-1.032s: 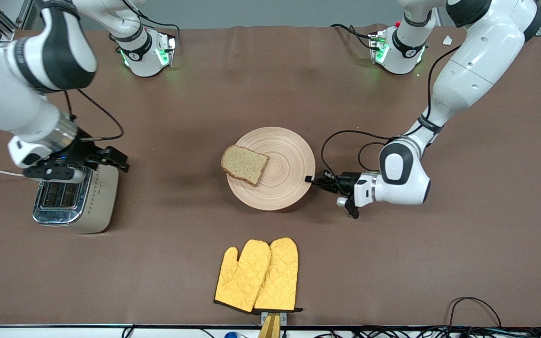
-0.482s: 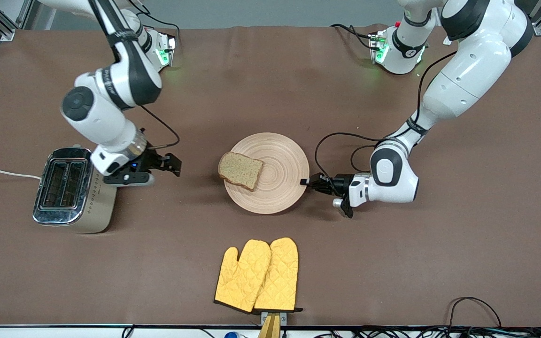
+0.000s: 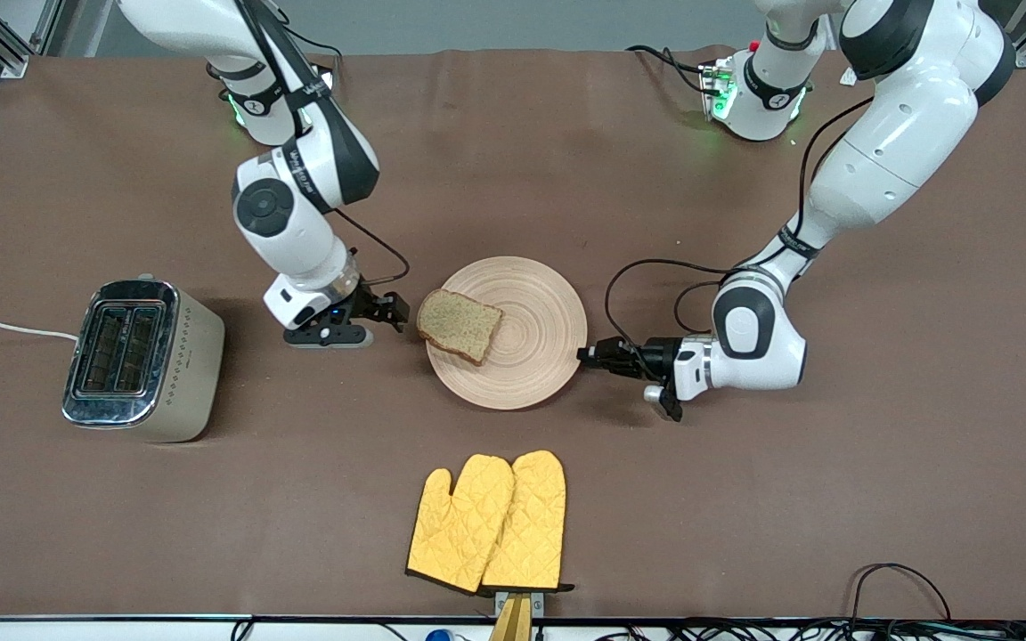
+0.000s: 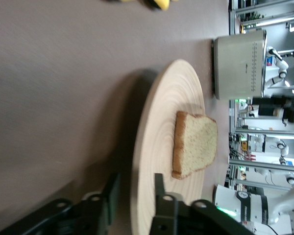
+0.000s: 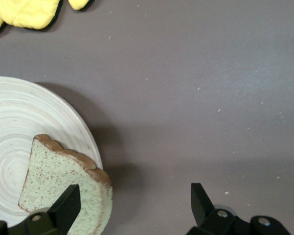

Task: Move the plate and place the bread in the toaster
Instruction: 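Grasp the bread slice with the right gripper while the left gripper withdraws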

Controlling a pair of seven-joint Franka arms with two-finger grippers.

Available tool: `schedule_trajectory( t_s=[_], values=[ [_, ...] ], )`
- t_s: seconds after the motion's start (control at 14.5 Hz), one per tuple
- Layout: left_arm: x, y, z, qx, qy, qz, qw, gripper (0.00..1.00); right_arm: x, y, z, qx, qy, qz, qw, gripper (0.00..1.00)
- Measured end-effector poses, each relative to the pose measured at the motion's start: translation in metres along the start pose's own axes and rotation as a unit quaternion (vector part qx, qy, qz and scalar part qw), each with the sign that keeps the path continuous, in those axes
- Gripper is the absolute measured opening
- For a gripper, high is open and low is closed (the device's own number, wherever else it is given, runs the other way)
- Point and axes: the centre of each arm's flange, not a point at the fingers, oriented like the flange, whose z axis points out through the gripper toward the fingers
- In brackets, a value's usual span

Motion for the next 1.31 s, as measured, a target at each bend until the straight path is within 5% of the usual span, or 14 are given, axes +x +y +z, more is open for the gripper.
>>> schedule_trajectory(
  t_s=[0.41,1.03,1.31],
  values=[
    [0.041,-0.024,-0.124,0.024,0.041,-0.050,0.998,0.98,-0.035,-0.042,0.035,-0.035,-0.016,0.033,0.999,0.97],
    [0.069,0.090,-0.274,0.166,0.068,-0.047,0.983,1.00,-0.060,-0.064,0.067,-0.048,-0.030,0.046,0.997,0.81],
    [0.062,0.164,-0.304,0.277,0.058,-0.050,0.958,1.00,-0.057,-0.062,0.070,-0.045,-0.024,0.051,0.997,0.69]
  ],
)
